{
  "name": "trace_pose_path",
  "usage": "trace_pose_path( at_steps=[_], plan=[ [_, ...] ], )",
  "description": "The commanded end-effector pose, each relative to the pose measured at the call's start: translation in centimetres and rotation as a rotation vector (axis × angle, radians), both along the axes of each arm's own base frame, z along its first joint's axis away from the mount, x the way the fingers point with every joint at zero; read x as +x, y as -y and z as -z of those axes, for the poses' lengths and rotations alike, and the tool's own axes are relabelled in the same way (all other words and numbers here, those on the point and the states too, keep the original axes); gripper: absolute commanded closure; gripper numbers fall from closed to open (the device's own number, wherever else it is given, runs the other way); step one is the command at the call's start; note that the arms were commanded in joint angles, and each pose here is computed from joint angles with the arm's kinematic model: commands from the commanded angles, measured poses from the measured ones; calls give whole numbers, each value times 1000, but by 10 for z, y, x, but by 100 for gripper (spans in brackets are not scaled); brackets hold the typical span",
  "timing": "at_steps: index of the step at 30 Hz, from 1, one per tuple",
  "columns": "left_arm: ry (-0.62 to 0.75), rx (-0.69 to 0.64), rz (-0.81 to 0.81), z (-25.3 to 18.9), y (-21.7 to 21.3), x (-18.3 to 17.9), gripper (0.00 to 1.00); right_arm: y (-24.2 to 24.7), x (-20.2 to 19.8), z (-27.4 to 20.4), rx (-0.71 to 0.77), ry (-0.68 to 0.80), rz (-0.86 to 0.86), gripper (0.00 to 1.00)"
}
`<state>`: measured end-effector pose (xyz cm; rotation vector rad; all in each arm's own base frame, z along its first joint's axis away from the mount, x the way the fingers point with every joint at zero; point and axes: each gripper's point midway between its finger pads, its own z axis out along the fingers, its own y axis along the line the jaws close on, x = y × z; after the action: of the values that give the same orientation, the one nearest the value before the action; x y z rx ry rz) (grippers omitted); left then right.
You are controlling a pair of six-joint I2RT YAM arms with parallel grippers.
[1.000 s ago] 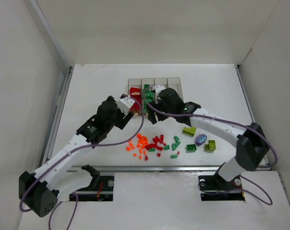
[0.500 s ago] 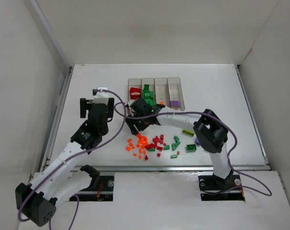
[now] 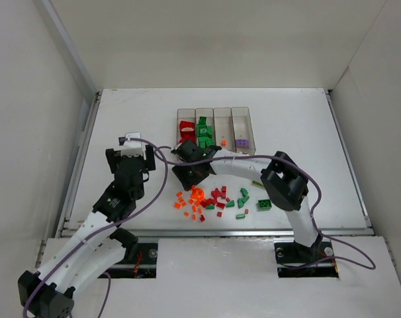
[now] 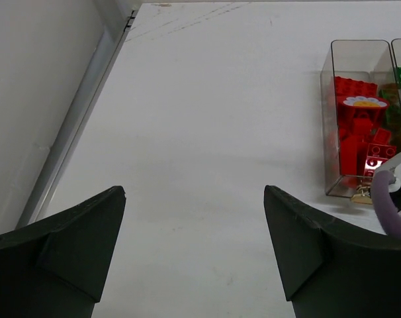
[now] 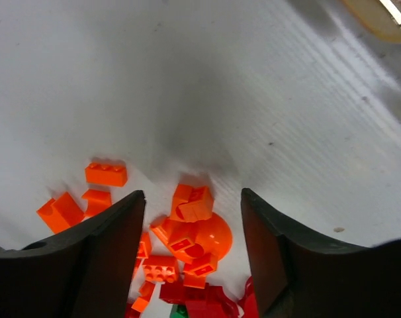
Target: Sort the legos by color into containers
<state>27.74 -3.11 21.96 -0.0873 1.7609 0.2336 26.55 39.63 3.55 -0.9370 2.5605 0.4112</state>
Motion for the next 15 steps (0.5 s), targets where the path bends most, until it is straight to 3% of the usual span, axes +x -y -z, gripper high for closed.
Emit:
trace_pose_path(
  at_steps=[1, 9, 15],
  plan=[
    [79, -79, 3, -14, 4, 4, 17, -9, -15, -5, 3, -4, 1, 37],
    [25, -54, -10, 0, 2, 5, 17, -6, -20, 5, -13, -15, 42, 55],
    [-4, -23, 4, -10, 3, 5, 17, -3, -19, 7, -14, -3, 48, 86]
  ],
)
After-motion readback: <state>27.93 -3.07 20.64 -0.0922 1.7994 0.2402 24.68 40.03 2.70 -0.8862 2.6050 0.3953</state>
